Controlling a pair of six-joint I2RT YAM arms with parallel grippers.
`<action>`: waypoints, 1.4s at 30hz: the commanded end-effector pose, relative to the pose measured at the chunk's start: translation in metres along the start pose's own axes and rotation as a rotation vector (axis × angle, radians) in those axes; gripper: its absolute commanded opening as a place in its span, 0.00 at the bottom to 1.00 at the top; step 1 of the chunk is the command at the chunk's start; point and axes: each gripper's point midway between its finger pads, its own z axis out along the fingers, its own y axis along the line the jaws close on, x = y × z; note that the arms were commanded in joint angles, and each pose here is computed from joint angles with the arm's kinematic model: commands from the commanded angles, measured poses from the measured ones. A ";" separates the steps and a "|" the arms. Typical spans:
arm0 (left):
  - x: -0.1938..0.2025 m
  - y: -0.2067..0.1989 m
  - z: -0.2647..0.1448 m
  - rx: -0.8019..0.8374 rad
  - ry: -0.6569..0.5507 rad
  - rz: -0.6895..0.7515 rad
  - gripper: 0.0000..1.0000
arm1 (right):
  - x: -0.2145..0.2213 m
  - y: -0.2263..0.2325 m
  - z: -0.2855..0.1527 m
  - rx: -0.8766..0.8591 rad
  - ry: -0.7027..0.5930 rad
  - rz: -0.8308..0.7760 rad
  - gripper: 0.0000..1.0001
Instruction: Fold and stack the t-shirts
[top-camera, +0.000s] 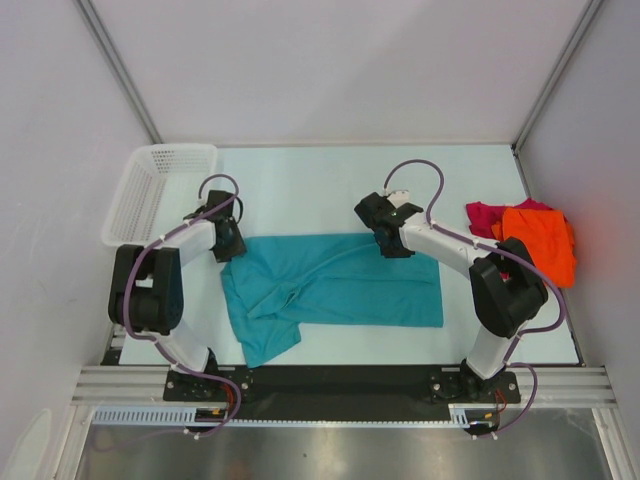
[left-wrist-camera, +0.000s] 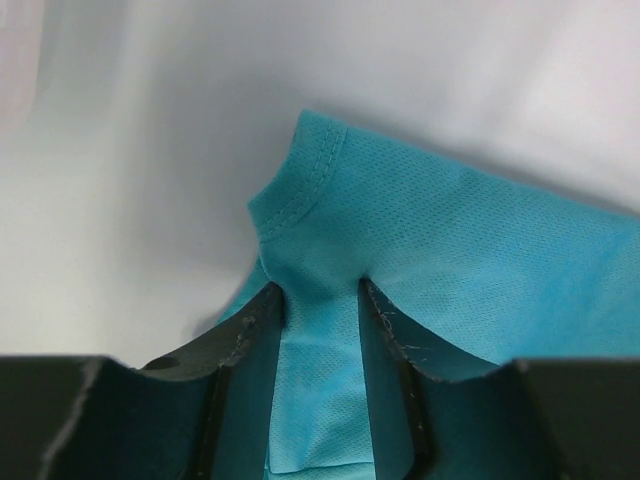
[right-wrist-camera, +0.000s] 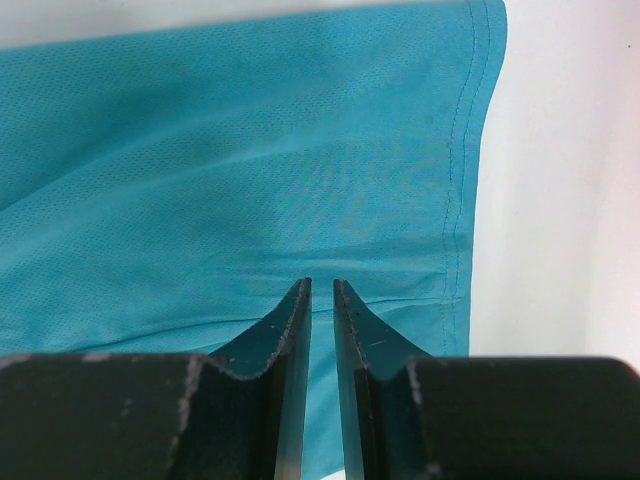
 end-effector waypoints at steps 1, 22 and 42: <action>-0.013 -0.003 0.003 0.017 -0.029 -0.028 0.39 | -0.004 -0.006 -0.001 0.017 -0.017 -0.002 0.20; -0.058 -0.006 -0.012 0.054 -0.108 -0.028 0.05 | -0.009 -0.004 0.000 0.014 -0.022 0.001 0.20; -0.090 -0.012 -0.001 0.020 -0.102 -0.007 0.07 | -0.011 -0.009 0.006 0.025 -0.015 0.010 0.20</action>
